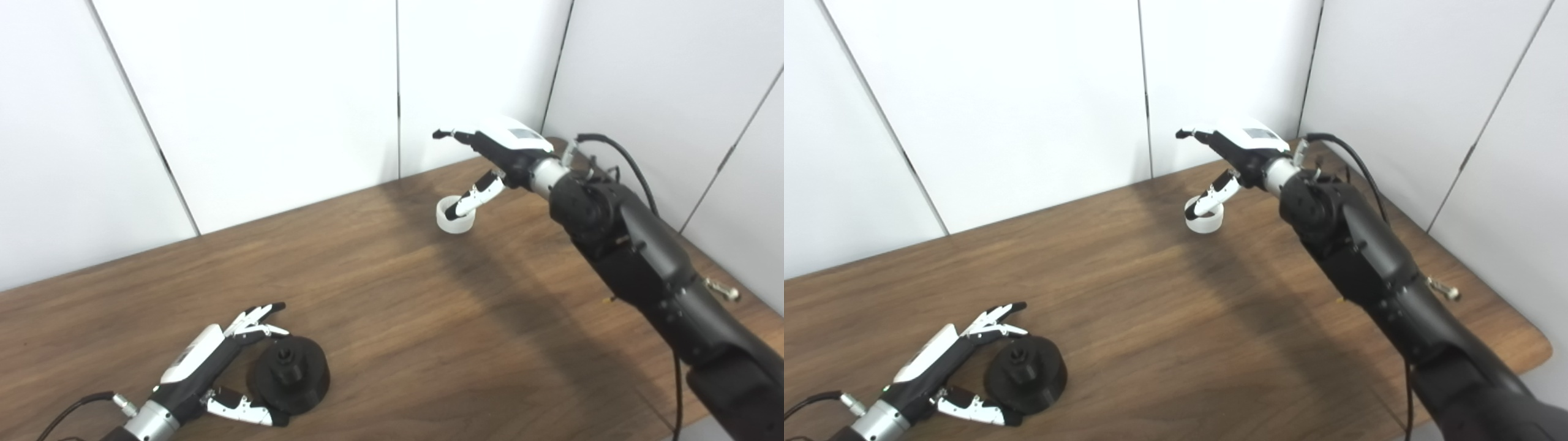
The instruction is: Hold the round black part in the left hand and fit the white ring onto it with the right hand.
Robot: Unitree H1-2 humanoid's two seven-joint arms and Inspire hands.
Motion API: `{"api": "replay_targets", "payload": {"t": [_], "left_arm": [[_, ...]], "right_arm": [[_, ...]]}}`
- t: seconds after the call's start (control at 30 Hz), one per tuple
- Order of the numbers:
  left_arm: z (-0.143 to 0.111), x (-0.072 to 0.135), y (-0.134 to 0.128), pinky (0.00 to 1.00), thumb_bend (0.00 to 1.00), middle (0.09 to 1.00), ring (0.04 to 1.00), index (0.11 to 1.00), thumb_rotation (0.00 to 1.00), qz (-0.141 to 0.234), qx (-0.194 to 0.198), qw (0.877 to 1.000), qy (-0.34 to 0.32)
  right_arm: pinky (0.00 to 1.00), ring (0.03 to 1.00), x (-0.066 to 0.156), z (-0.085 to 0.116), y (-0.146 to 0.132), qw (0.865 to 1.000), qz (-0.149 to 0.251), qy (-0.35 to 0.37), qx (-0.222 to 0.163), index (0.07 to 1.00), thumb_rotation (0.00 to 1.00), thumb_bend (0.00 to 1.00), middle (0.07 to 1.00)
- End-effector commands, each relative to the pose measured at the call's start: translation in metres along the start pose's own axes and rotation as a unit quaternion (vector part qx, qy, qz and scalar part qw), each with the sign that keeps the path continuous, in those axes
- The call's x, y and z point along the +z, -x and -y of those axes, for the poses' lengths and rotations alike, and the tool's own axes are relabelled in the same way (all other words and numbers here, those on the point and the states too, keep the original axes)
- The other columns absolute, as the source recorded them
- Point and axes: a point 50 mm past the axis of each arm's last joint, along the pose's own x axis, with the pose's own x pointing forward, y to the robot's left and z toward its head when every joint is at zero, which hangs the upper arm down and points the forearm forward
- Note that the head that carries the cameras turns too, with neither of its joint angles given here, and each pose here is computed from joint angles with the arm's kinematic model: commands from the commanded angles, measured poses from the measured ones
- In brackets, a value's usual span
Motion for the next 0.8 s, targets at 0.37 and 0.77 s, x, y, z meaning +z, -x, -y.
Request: {"api": "replay_targets", "payload": {"t": [0.37, 0.77], "left_arm": [[0.022, -0.017, 0.026, 0.94, 0.52, 0.988, 1.0, 0.489, 0.06, -0.039, -0.057, 0.998, 0.015], [0.022, -0.015, 0.027, 0.95, 0.52, 0.991, 1.0, 0.49, 0.06, -0.037, -0.057, 0.998, 0.018]], "right_arm": [[0.83, 0.931, -0.005, 0.021, -0.047, 0.998, -0.044, 0.036, 0.034, 0.898, 0.34, 0.9, 0.959], [0.95, 0.982, -0.006, 0.005, -0.063, 0.991, -0.082, 0.032, 0.104, 0.949, 0.39, 1.0, 1.0]]}}
